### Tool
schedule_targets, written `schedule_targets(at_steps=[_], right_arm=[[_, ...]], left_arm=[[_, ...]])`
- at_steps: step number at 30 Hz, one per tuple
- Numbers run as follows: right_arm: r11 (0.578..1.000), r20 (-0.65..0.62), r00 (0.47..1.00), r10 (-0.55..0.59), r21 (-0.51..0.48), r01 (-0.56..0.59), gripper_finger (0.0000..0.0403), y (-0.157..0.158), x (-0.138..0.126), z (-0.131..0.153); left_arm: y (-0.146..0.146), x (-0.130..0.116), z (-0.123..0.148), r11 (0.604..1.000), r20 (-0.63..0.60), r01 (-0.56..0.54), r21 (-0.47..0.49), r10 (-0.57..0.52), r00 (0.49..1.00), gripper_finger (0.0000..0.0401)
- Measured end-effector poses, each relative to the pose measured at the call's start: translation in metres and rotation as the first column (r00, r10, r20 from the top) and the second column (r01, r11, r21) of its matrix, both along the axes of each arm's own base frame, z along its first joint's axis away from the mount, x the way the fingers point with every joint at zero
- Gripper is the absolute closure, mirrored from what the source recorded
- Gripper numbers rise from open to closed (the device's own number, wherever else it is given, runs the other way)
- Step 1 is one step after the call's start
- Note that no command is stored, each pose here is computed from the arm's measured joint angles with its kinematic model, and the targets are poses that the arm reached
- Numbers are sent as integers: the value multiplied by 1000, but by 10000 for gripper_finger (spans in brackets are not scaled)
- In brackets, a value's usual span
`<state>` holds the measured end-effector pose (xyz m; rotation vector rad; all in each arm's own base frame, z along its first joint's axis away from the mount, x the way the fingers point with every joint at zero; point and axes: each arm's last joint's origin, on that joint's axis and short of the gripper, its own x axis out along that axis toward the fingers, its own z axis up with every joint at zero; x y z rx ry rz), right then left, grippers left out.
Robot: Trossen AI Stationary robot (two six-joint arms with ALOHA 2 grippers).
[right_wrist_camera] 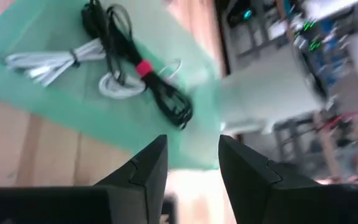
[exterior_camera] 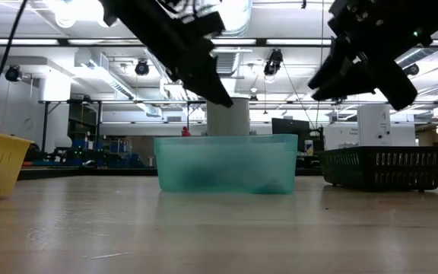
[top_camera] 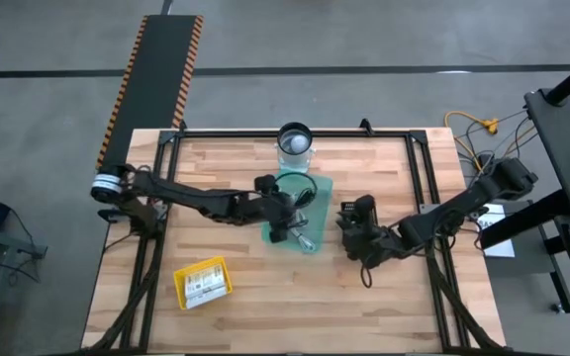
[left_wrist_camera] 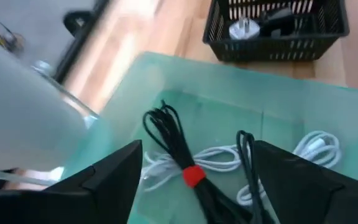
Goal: Pick and place items into bin
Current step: Return to Home Position
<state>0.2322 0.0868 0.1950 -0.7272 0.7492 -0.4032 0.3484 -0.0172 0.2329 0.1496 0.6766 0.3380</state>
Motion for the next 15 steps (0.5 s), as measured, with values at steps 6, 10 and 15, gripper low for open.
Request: schedule_targets(at_steps=[6, 10, 15], right_arm=[[983, 44, 993, -107, 154, 99, 293, -12, -32, -8], [975, 128, 985, -112, 204, 84, 317, -23, -58, -9], [947, 286, 956, -72, 320, -24, 359, -35, -85, 5]], left_arm=[[-5, -46, -9, 999, 109, 38, 21, -40, 993, 171], [-5, -82, -15, 984, 289, 177, 17, -174, 941, 246], [-2, -131, -20, 940, 429, 319, 121, -339, 837, 343]])
